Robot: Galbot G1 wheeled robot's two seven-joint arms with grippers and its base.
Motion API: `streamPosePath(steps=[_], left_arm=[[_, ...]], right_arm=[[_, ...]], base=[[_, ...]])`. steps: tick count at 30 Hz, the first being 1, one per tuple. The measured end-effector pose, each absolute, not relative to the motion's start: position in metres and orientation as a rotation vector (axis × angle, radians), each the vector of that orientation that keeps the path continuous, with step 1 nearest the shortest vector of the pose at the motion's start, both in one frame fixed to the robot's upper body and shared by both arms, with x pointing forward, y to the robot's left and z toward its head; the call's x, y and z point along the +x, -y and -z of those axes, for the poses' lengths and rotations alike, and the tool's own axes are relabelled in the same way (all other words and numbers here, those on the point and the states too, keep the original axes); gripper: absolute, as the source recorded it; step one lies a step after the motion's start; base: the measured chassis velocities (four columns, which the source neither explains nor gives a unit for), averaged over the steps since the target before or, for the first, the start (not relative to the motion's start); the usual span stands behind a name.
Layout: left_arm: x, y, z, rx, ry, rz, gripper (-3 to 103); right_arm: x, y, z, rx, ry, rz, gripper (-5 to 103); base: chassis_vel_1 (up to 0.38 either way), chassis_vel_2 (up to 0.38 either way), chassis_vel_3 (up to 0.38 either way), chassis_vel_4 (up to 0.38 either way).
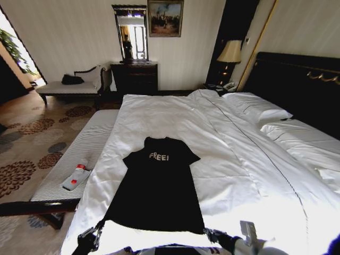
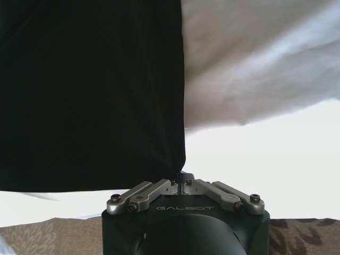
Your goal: Fold the clothes on the bed.
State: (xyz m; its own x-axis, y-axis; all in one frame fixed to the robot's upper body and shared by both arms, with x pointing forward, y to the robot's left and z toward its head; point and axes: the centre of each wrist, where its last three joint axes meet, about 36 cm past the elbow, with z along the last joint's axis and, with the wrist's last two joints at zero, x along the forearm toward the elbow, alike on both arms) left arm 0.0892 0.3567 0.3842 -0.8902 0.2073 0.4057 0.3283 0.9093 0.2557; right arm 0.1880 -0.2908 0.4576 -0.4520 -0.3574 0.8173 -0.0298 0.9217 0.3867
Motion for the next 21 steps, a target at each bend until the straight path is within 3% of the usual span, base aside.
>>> streamPosePath(steps=[21], left_arm=[[0.061,-0.359,-0.37,-0.366,2.646,0.479,2]], right_arm=[[0.187,0.29,-0.452,0.27,2.009,0.332,0]], base=[[0.0,0.0,0.0,0.0]])
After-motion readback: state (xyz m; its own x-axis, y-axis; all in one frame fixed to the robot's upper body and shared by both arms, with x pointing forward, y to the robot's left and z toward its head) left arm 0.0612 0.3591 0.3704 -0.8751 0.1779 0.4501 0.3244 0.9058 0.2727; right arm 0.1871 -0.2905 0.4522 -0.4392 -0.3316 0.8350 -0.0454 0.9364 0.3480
